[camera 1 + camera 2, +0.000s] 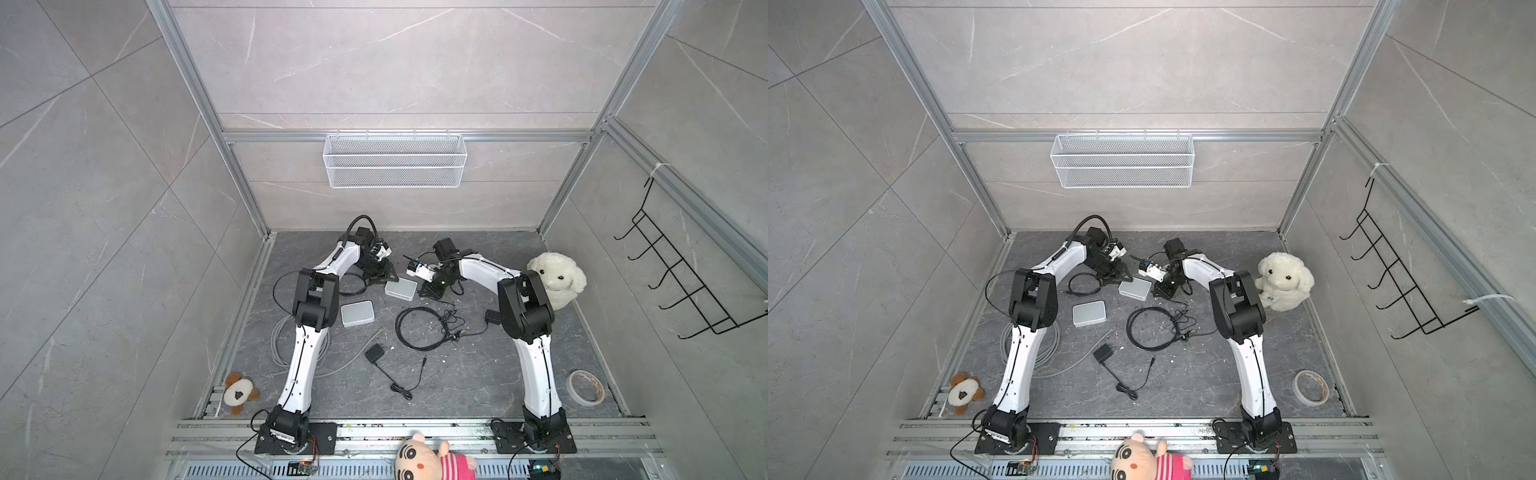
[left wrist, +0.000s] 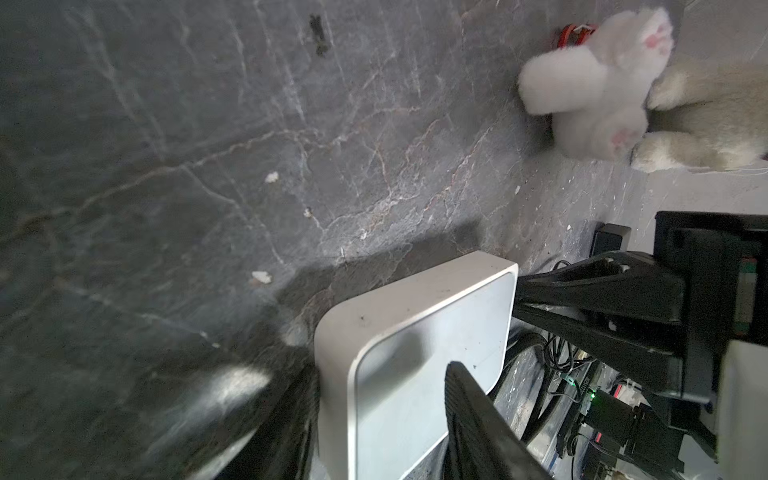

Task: Insert the plug into the switch port

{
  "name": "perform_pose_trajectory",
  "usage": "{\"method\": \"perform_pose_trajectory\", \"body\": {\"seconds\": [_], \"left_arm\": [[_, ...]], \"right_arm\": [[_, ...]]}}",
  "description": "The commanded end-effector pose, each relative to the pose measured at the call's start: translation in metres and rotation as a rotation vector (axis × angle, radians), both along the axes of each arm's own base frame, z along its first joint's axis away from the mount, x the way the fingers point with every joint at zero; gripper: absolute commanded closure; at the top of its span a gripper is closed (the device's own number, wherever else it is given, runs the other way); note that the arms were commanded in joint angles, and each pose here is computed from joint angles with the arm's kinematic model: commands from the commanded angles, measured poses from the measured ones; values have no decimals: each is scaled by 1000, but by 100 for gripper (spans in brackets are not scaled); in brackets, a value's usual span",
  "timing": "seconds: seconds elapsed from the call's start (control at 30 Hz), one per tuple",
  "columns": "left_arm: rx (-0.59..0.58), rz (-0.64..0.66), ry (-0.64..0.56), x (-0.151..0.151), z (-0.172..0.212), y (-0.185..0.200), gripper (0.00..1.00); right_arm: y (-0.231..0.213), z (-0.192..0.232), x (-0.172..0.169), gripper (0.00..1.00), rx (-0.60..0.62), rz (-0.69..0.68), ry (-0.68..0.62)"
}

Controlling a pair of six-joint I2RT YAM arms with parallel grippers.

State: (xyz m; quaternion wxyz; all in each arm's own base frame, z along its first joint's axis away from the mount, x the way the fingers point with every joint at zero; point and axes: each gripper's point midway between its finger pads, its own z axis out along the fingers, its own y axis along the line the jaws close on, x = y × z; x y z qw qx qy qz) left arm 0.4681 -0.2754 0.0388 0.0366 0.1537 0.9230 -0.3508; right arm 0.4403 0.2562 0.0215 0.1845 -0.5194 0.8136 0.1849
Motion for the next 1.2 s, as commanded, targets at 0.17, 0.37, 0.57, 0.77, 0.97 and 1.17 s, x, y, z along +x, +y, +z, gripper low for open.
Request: {"method": "perform_pose_trajectory", "body": {"seconds": [0.17, 0.37, 0.57, 0.77, 0.97, 1.17], "left_arm": [[-8, -75, 53, -19, -10, -6, 49], [4, -117, 50, -22, -14, -3, 49], [1, -121, 58, -23, -16, -3, 49], [-19, -123, 45, -21, -12, -7, 50], [-46, -136, 36, -21, -9, -13, 51], [-38, -158, 12, -22, -11, -18, 52]], "right_arm": [[12, 31, 7, 89, 39, -27, -88], [22, 40, 10, 89, 40, 11, -144], [37, 47, 11, 89, 66, 32, -154], [41, 45, 15, 89, 51, 22, -173], [47, 40, 14, 90, 21, 51, -188], [55, 37, 12, 90, 11, 79, -204]]}}
